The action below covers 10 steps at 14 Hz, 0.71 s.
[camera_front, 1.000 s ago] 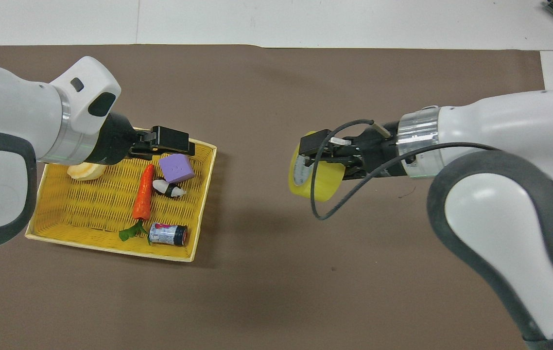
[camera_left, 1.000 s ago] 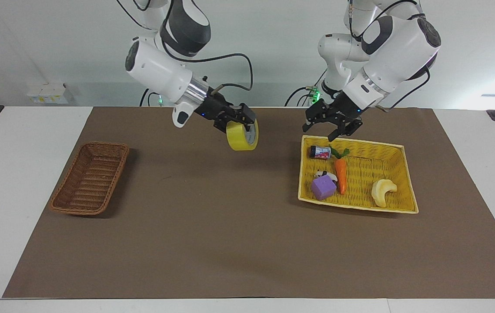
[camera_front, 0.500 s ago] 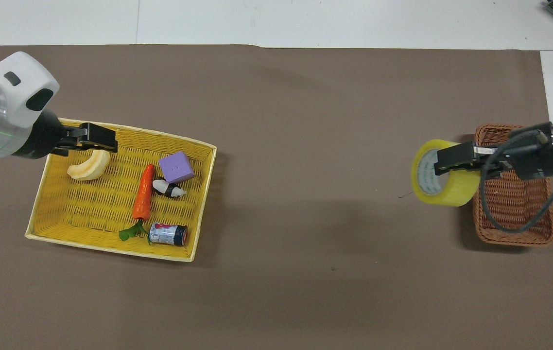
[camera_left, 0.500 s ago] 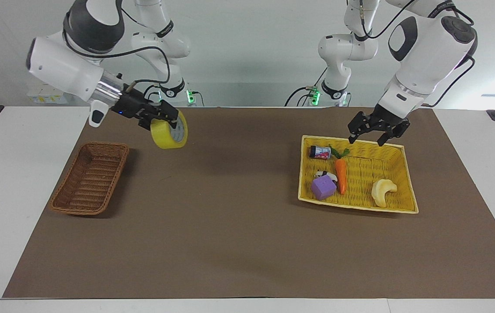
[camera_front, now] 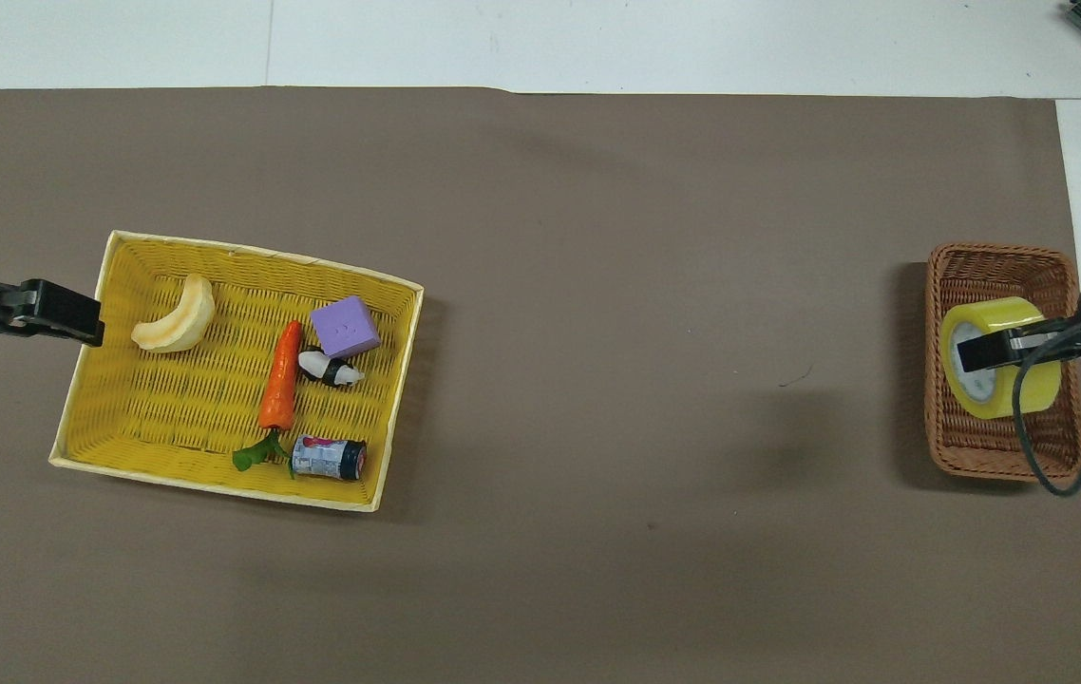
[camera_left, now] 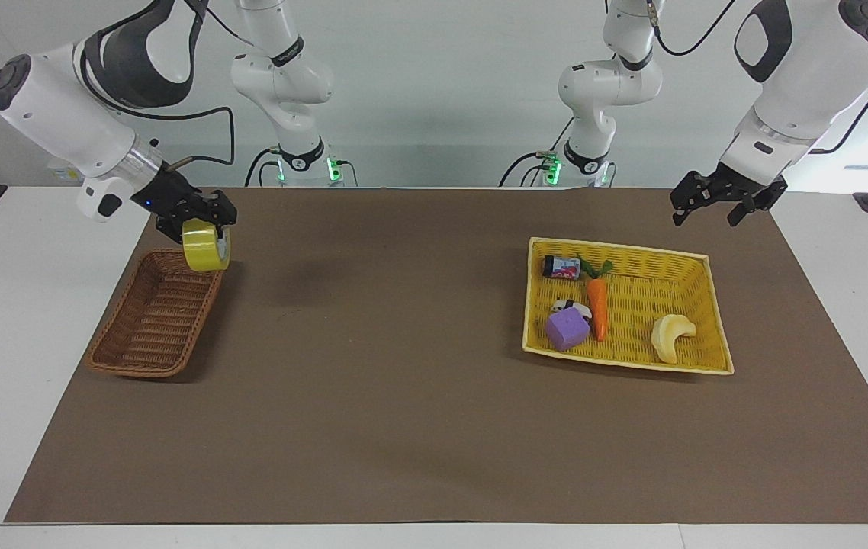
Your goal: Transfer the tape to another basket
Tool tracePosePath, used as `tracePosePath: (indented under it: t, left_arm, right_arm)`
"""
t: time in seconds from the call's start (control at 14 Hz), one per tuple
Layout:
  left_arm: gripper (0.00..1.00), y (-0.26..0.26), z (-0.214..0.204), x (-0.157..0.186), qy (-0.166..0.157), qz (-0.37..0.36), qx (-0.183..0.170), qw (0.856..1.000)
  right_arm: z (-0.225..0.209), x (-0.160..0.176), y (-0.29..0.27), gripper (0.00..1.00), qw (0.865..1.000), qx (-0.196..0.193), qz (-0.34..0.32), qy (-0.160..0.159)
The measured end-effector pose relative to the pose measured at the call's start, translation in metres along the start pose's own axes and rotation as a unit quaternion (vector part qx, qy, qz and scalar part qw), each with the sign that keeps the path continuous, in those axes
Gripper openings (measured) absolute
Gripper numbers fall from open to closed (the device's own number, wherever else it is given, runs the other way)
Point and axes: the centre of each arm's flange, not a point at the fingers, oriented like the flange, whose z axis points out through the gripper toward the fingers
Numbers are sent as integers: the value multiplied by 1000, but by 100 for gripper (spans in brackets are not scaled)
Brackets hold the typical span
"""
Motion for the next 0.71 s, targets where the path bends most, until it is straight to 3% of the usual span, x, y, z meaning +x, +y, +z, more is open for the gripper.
tracePosePath:
  t: [0.36,0.71]
  left_arm:
    - [100,0,-7,-3,-5,18,1,1000]
    - [100,-2,-11,0,11,16,1,1000]
  right_arm:
    - [35,14,51,0,991,-129,-28,-5]
    - [94,36,90,0,965,-243,-100,-6]
